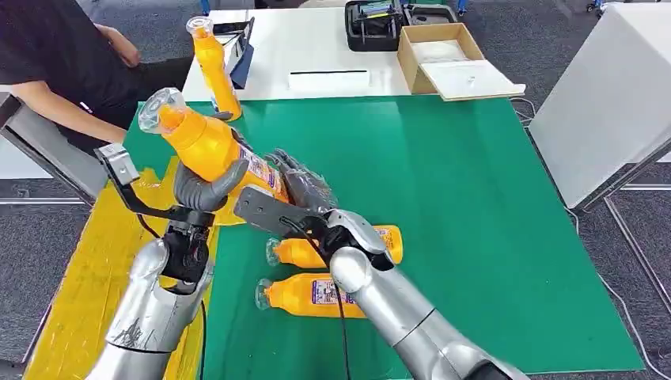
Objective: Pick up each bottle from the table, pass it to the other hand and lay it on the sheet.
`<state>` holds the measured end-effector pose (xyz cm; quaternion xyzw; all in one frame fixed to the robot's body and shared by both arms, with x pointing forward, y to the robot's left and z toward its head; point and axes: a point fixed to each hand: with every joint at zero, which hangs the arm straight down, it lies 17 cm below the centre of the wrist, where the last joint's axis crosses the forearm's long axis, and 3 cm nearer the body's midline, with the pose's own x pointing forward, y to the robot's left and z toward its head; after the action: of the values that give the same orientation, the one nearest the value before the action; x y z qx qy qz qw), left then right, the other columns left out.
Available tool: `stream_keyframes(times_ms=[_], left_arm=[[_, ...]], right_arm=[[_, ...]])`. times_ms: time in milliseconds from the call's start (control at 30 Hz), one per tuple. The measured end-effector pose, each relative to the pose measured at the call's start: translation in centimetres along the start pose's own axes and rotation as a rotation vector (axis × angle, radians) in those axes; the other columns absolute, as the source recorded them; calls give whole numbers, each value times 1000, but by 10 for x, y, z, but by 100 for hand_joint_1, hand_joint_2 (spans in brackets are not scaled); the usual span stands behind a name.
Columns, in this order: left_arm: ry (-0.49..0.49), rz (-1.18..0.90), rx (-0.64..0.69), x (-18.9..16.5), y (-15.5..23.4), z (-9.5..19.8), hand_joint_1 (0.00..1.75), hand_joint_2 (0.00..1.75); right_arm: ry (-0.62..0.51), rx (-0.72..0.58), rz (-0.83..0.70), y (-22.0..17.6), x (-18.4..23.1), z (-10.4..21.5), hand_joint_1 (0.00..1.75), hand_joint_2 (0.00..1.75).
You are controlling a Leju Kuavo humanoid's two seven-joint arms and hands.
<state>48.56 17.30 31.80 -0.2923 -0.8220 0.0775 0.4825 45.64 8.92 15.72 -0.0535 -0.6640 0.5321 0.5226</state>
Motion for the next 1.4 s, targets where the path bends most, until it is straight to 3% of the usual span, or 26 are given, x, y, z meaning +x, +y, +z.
stream_keyframes(times_ms=[533, 633, 800, 1033, 1133, 1233, 1400], left_arm=[[-40, -157, 56, 9, 25, 2, 175, 175], [-70, -341, 114, 17, 41, 2, 175, 175], [-112, -817, 201, 42, 76, 0, 175, 175], [-94, -1321, 181, 40, 116, -6, 175, 175], [-80, -1527, 156, 27, 128, -5, 175, 175], [-3, -1679, 47, -11, 136, 1, 175, 175], [113, -1734, -80, -70, 148, 28, 175, 175]], right_arm=[[20, -143, -86, -40, -50, 51, 0, 0], [35, -162, -102, -43, -61, 62, 0, 0], [66, -188, -123, -45, -85, 91, 0, 0], [110, -246, -128, -59, -109, 129, 0, 0], [126, -262, -130, -60, -116, 144, 0, 0], [145, -276, -132, -62, -123, 157, 0, 0], [171, -299, -136, -67, -136, 173, 0, 0]])
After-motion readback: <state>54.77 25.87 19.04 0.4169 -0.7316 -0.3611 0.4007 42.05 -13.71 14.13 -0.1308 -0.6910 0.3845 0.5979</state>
